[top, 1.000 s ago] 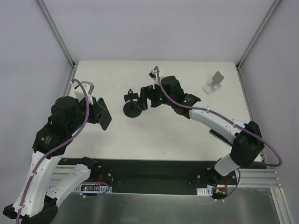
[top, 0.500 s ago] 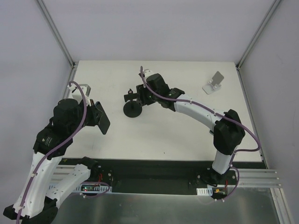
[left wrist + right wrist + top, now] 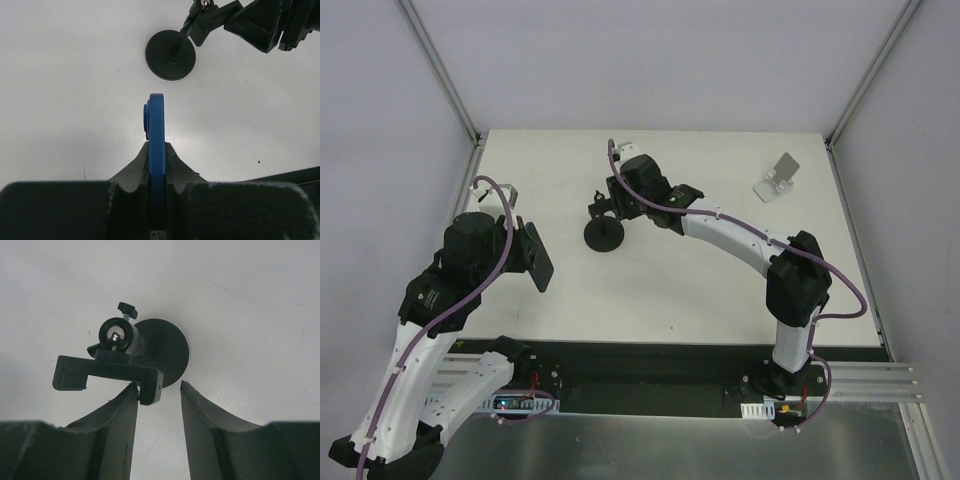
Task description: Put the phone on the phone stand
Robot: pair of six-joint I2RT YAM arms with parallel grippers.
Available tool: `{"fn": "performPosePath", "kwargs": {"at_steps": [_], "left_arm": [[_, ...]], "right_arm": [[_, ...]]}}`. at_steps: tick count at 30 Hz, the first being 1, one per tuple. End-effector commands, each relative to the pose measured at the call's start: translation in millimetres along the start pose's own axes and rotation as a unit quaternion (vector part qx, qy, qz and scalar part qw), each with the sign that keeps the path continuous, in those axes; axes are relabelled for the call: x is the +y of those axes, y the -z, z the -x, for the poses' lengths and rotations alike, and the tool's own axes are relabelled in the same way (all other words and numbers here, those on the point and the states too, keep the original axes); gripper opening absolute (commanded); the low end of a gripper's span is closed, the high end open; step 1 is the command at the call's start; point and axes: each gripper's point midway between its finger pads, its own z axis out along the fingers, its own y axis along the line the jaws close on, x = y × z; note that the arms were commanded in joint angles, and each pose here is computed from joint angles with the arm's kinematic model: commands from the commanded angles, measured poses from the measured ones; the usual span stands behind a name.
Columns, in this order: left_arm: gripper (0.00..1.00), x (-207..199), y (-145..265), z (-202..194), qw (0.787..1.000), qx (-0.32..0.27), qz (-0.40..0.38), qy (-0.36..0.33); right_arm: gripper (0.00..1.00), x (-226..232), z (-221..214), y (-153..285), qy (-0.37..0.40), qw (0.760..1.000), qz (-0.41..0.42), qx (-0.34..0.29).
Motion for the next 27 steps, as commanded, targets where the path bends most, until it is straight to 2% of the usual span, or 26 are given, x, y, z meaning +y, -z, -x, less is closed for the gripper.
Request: {"fn": "performPosePath", "kwargs": {"at_steps": [1,5,8,9,11,12,13,14,17,18,20,21,23,24,25,26,27], "left_arm": [[0.00,-7.4,2.0,15.3,0.999,-0.038,-0.020,-0.004],[0.00,-15.4,-1.2,13.0,0.999,-0.034,-0.042,-0.007],[0.00,-25.8,-0.5,10.0,0.996,-0.030,-0.076,-0.024],[0.00,-29.7,-1.8,12.2,0.995,-0.038,-0.088,-0.028],[0.00,-41.7,-2.8,8.7,0.990,-0.040,-0.128,-0.045],[0.00,-49.9,-2.4,15.7,0.986,-0.057,-0.150,-0.052],[0.00,-56.7,-2.5,17.6,0.982,-0.063,-0.170,-0.060],[0.00,-70.6,-1.4,12.0,0.972,-0.056,-0.215,-0.074],[0.00,-97.7,0.2,27.6,0.945,-0.097,-0.290,-0.114],[0.00,-112.8,2.0,24.6,0.928,-0.089,-0.338,-0.128],[0.00,-130.7,4.2,39.1,0.901,-0.121,-0.385,-0.161],[0.00,-142.6,1.5,35.0,0.882,-0.104,-0.426,-0.173],[0.00,-158.8,5.6,47.8,0.847,-0.128,-0.471,-0.210],[0.00,-164.2,-5.6,46.8,0.836,-0.117,-0.488,-0.223],[0.00,-171.4,-0.9,43.7,0.811,-0.112,-0.522,-0.239],[0.00,-175.1,-3.1,50.3,0.795,-0.131,-0.530,-0.264],[0.00,-177.6,-15.8,47.1,0.790,-0.119,-0.540,-0.267]], "right_arm": [[0.41,3.0,20.0,0.5,0.012,1.000,-0.010,-0.020],[0.40,5.3,22.0,-1.8,0.021,1.000,-0.008,-0.021],[0.26,6.0,22.6,-1.7,0.028,0.999,-0.007,-0.017],[0.17,5.5,22.4,-1.0,0.033,0.999,-0.007,-0.017],[0.11,6.8,20.5,1.9,0.041,0.999,0.001,-0.018],[0.01,8.1,21.7,4.5,0.055,0.998,0.009,-0.020],[0.01,10.7,20.9,9.4,0.063,0.998,0.018,-0.017],[0.01,10.1,15.9,11.4,0.072,0.997,0.024,-0.010],[0.01,18.5,4.4,28.4,0.113,0.991,0.071,0.005],[0.01,23.2,-1.7,33.9,0.117,0.989,0.094,0.012],[0.01,24.0,-8.5,47.8,0.124,0.985,0.118,0.016],[0.01,26.7,-10.7,52.2,0.125,0.983,0.131,0.019],[0.01,27.5,-12.5,60.9,0.126,0.980,0.154,0.021],[0.01,34.2,-19.4,64.3,0.125,0.975,0.183,0.029],[0.01,35.6,-18.9,65.6,0.125,0.973,0.194,0.027],[0.01,34.3,-19.9,64.9,0.127,0.971,0.200,0.029],[0.01,38.0,-20.8,67.0,0.128,0.967,0.219,0.031]]}}
